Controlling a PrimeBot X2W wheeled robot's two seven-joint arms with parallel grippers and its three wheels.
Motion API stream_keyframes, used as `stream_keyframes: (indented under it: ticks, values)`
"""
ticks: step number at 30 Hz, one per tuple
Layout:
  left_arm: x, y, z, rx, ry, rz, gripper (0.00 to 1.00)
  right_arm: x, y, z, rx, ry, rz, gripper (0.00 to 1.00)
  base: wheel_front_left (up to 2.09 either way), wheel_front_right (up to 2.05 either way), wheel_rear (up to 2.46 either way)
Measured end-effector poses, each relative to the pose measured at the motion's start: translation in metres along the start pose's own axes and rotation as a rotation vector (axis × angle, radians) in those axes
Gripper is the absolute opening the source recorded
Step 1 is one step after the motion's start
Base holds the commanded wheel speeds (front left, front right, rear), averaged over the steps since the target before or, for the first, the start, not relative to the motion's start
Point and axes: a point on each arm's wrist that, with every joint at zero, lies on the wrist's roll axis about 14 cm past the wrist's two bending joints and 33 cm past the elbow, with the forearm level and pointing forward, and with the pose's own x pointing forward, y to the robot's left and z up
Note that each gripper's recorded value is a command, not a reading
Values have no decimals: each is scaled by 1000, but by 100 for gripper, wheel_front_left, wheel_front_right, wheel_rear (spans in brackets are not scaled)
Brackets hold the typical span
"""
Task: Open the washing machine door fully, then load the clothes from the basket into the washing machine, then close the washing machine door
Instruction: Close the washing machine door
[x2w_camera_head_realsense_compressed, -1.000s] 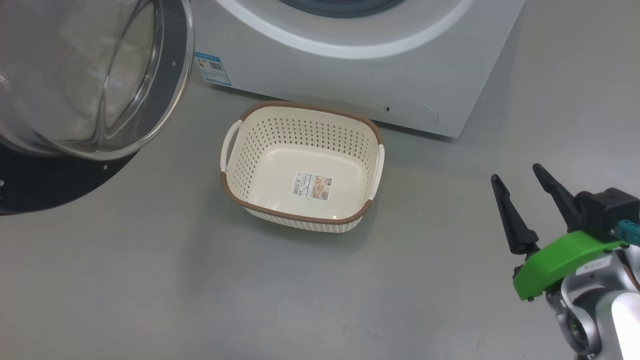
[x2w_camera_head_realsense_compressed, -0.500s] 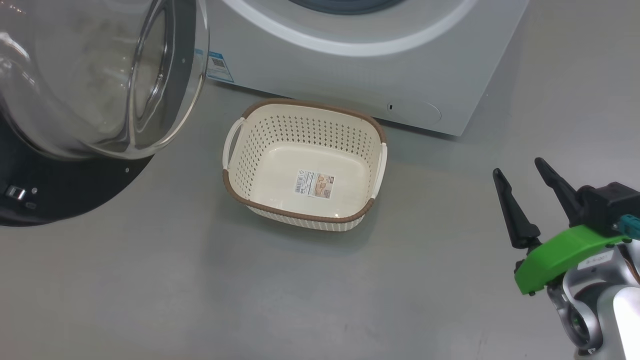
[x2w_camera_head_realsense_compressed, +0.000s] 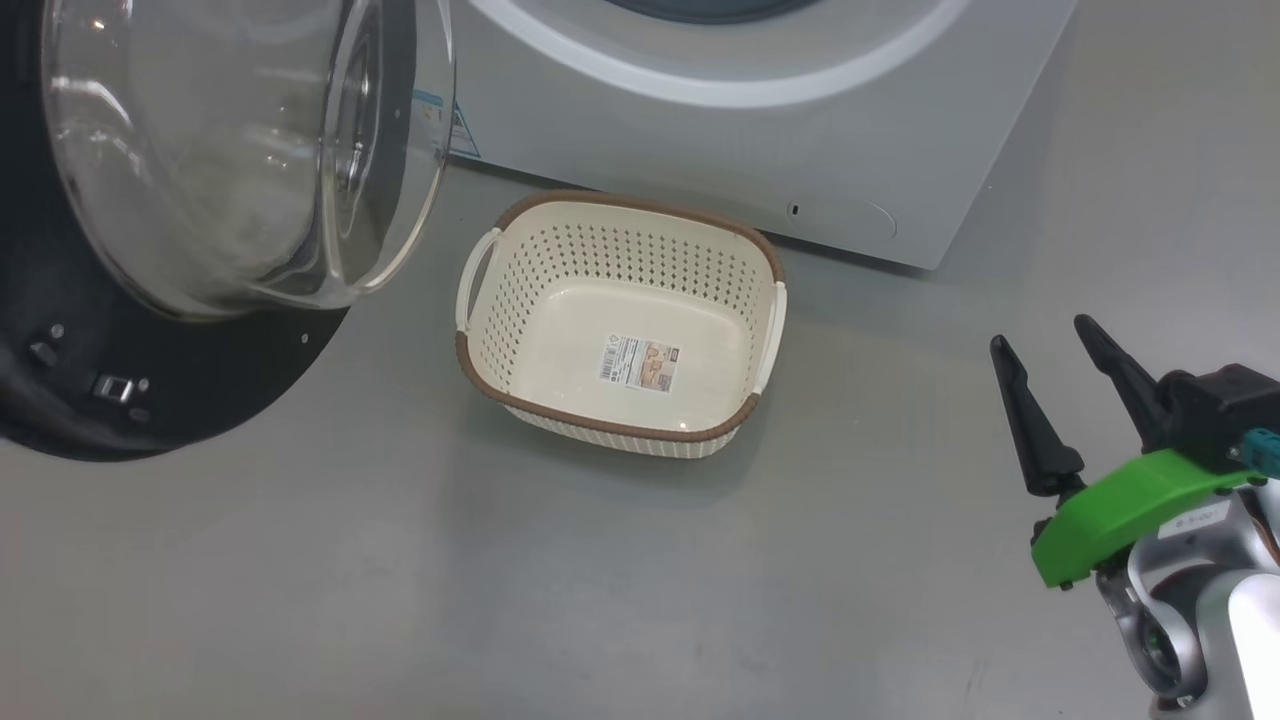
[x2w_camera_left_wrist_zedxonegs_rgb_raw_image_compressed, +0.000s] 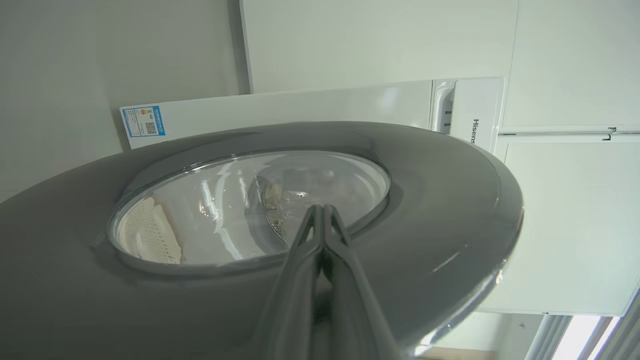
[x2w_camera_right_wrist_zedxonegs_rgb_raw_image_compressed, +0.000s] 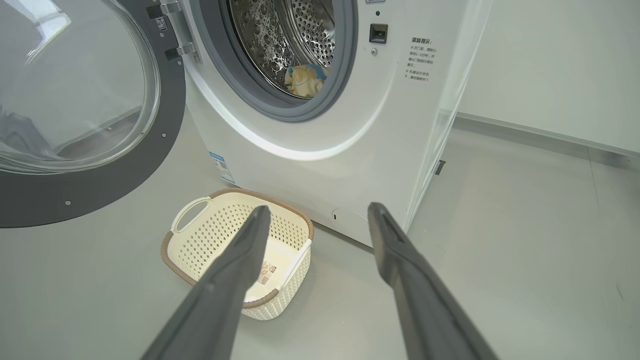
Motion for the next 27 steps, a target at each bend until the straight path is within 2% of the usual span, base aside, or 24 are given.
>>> stream_keyframes:
  ticks: [8, 16, 27]
  values:
    - [7, -13, -43, 14, 153, -89, 0, -1, -1, -2, 8, 0, -7, 100, 0, 0, 0]
    - [19, -25, -106, 25, 338, -173, 0, -9, -9, 2, 19, -20, -41, 100, 0, 0, 0]
    - [43, -35, -179, -22, 490, -261, 0, -24, -30, 3, 29, -41, -115, 100, 0, 0, 0]
